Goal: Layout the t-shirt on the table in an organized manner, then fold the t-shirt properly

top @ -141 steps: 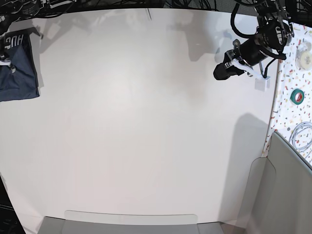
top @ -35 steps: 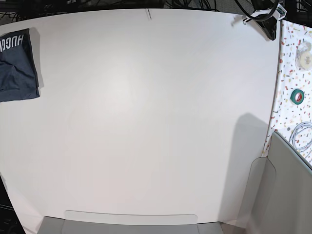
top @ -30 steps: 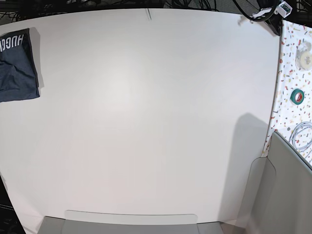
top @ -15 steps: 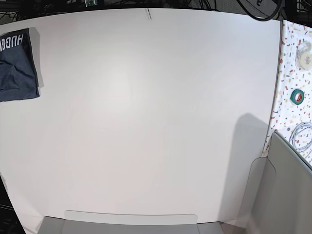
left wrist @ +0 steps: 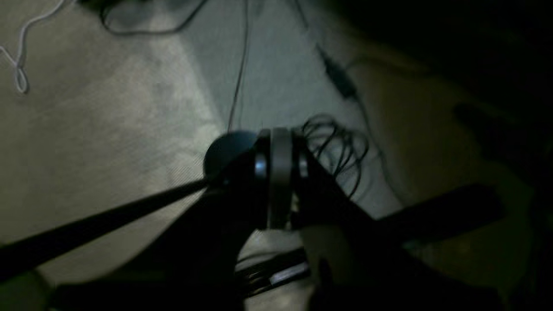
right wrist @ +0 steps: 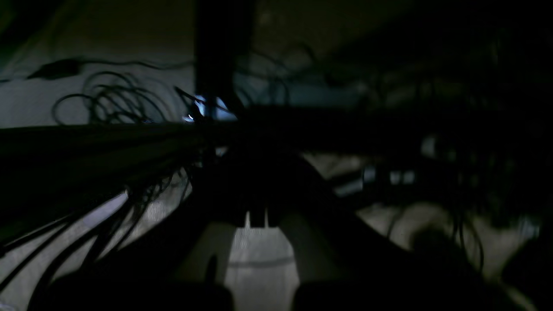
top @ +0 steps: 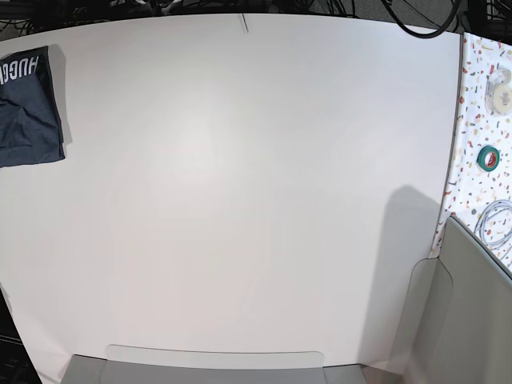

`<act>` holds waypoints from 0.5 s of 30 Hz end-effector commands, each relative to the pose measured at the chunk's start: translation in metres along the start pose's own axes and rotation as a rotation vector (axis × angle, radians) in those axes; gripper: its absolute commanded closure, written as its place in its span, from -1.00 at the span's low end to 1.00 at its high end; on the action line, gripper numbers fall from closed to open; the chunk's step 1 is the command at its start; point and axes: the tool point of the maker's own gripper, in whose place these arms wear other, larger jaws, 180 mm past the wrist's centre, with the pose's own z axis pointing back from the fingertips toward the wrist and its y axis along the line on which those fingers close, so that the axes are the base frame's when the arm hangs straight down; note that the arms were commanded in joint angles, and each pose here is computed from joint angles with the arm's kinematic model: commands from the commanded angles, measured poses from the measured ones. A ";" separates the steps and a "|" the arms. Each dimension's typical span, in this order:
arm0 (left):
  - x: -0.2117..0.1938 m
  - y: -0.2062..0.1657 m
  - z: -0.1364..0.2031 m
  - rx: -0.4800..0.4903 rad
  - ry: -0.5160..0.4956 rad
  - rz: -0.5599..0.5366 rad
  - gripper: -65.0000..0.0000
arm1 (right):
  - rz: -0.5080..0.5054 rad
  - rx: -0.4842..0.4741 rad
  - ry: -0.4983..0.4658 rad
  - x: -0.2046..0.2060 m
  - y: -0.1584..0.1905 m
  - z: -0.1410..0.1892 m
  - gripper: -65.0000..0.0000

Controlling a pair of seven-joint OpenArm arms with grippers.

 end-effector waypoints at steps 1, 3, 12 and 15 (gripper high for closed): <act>0.009 0.000 -0.003 -0.009 -0.023 -0.051 1.00 | -0.024 -0.005 0.014 -0.004 0.000 0.000 1.00; -0.002 -0.016 -0.005 -0.046 -0.006 -0.115 1.00 | -0.063 -0.009 0.066 -0.011 0.008 -0.002 1.00; -0.065 -0.109 -0.004 -0.289 0.132 -0.603 1.00 | -0.188 -0.036 0.284 -0.023 0.010 -0.014 1.00; -0.070 -0.124 -0.004 -0.331 0.138 -0.727 1.00 | -0.201 -0.027 0.339 -0.024 0.014 -0.017 1.00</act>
